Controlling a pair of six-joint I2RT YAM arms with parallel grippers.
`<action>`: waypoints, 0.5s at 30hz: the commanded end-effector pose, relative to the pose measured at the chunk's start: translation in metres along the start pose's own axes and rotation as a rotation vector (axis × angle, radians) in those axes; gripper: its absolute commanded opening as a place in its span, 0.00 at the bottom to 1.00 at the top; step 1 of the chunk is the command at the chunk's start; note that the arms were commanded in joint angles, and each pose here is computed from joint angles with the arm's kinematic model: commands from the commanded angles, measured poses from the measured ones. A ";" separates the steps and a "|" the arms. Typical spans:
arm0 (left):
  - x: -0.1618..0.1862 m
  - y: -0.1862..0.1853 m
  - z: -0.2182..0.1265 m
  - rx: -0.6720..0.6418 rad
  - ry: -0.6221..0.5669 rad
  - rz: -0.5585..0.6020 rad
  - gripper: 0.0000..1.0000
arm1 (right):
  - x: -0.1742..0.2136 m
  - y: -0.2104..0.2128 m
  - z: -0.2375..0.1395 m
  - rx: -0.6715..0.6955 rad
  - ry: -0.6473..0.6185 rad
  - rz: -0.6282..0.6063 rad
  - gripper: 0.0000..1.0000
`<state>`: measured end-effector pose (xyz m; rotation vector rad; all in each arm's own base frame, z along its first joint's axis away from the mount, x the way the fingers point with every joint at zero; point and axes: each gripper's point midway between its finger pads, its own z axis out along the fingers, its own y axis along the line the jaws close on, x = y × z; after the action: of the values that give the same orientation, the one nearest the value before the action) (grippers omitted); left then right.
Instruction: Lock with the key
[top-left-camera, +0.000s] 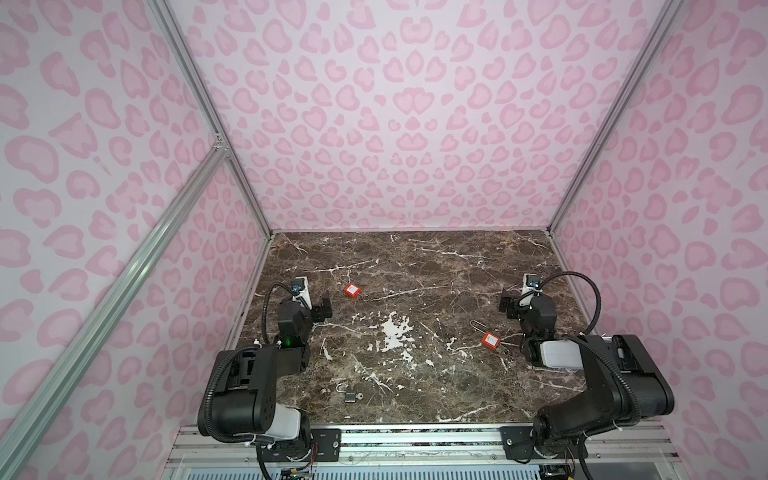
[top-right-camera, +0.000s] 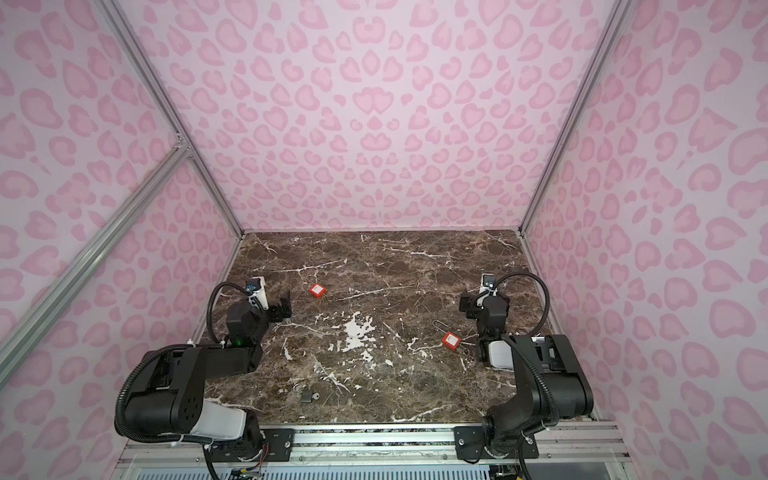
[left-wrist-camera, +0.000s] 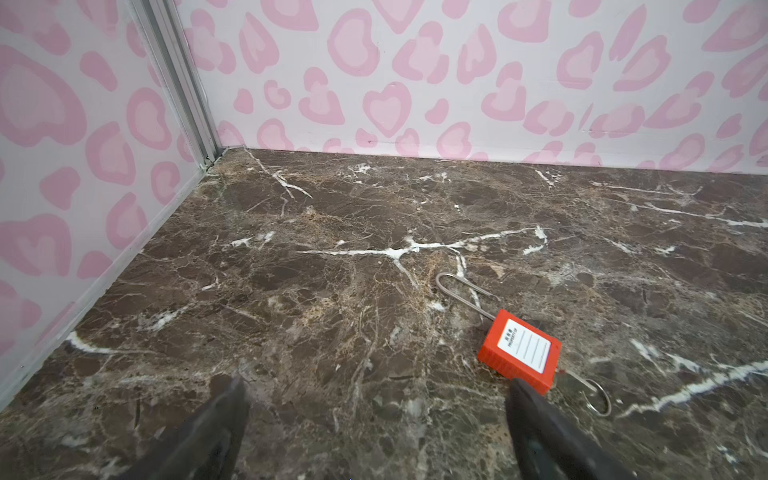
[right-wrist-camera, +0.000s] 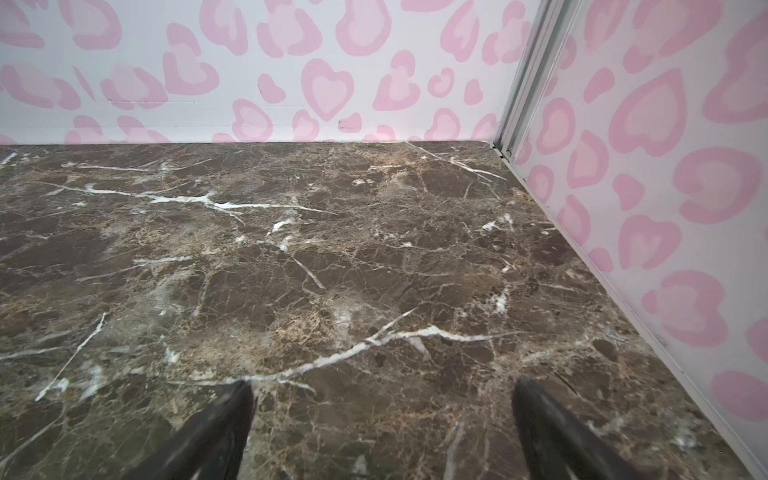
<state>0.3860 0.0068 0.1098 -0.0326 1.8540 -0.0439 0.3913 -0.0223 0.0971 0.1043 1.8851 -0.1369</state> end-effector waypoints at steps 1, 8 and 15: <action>-0.007 0.000 0.001 -0.002 -0.026 0.003 0.98 | 0.000 0.000 0.000 0.007 -0.001 -0.001 0.99; -0.007 0.001 0.001 -0.003 -0.026 0.003 0.98 | -0.001 -0.001 0.000 0.010 -0.003 0.002 0.98; -0.007 0.001 0.000 -0.004 -0.027 0.002 0.98 | -0.001 -0.001 0.000 0.010 -0.002 0.001 0.98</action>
<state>0.3860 0.0068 0.1098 -0.0329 1.8540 -0.0442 0.3913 -0.0223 0.0971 0.1043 1.8851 -0.1369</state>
